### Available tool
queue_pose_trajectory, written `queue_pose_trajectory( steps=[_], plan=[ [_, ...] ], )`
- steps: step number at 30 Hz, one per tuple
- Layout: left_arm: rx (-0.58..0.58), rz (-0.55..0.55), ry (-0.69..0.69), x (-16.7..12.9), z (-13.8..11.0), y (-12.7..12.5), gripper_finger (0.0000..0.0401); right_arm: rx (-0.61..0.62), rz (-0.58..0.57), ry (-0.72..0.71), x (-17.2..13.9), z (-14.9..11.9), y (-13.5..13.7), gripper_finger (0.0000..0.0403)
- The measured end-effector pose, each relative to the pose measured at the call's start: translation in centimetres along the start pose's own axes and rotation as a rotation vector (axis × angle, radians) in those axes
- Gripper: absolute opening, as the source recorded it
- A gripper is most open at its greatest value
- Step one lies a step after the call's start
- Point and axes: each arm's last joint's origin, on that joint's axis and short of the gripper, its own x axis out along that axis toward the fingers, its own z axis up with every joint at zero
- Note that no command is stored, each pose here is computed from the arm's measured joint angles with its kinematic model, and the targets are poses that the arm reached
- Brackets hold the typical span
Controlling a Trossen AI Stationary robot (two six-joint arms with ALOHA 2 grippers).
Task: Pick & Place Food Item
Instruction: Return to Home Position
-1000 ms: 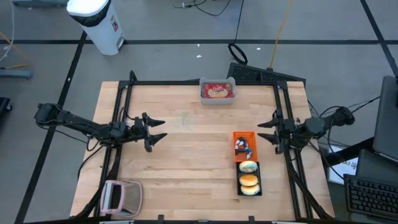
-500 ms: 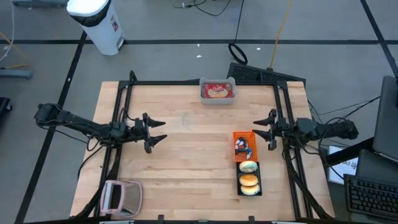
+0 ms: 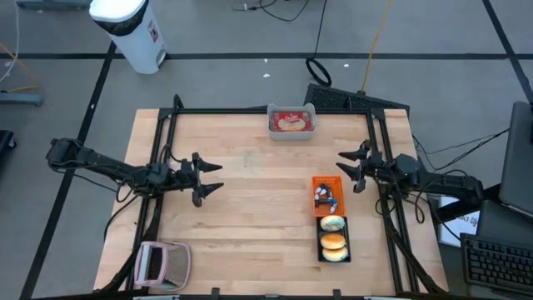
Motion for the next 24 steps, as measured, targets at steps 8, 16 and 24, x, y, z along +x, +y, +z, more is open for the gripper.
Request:
queue_pose_trajectory(
  steps=[8, 16, 24],
  plan=[
    [0.002, 0.005, 0.007, 0.01, -0.08, 0.02, 0.031, 0.017, -0.009, 0.066, 0.03, -0.68, -0.08, 0.0167],
    [0.002, 0.005, 0.007, 0.01, -0.08, 0.02, 0.031, 0.03, -0.009, 0.056, 0.04, -0.58, -0.07, 0.0167],
    [0.001, 0.004, 0.006, 0.01, -0.07, 0.02, 0.031, 0.03, -0.009, 0.055, 0.04, -0.58, -0.07, 0.0167]
  ],
)
